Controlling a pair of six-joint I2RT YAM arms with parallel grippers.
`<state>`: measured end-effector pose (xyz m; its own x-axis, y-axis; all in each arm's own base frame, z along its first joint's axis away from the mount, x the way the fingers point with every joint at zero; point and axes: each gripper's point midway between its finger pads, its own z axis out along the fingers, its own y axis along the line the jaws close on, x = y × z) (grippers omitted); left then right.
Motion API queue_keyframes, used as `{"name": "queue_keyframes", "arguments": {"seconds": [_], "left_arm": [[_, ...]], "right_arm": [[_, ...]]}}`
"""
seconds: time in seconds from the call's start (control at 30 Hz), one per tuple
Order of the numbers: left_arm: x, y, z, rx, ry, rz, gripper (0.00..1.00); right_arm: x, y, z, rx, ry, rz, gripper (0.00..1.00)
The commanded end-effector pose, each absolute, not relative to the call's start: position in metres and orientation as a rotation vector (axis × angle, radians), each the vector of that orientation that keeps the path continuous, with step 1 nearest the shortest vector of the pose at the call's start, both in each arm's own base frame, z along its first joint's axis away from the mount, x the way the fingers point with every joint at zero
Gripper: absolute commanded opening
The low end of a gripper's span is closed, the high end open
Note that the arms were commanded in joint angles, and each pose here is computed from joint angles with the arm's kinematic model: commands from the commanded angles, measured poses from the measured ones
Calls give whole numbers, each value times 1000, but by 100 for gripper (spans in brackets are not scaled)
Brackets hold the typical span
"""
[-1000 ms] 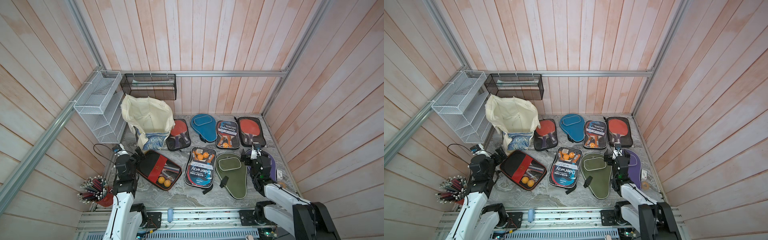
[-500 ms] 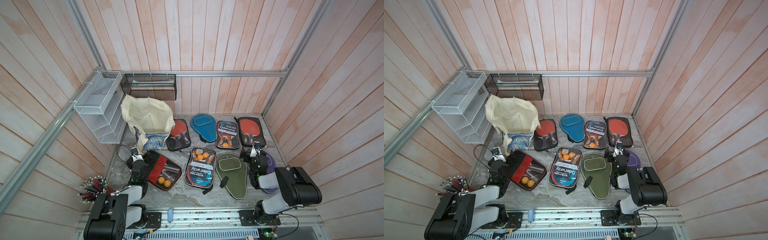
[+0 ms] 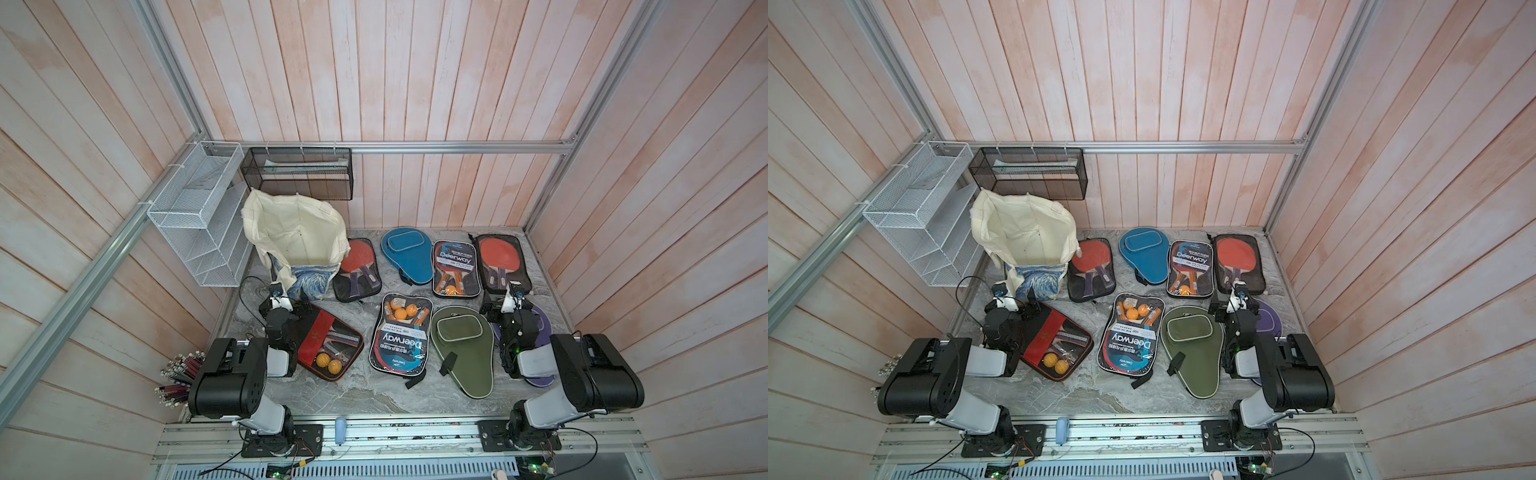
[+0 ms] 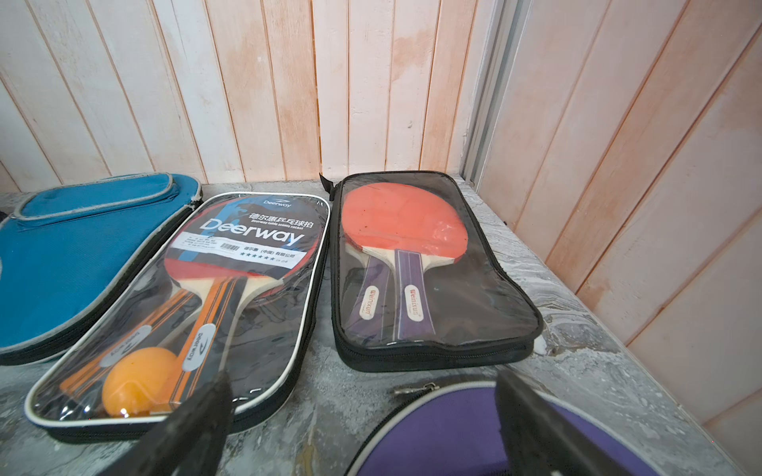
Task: Remove the ping pong set from the canvas bag
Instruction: Reset both arms
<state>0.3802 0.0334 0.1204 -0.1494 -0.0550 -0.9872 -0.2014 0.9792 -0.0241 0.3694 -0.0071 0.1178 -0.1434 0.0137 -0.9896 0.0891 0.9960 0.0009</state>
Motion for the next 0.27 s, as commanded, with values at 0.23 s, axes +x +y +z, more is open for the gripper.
{"name": "queue_keyframes", "arguments": {"seconds": [0.23], "left_arm": [[383, 29, 129, -180, 1692, 99, 100]], "right_arm": [[375, -6, 129, 77, 1675, -48, 99]]}}
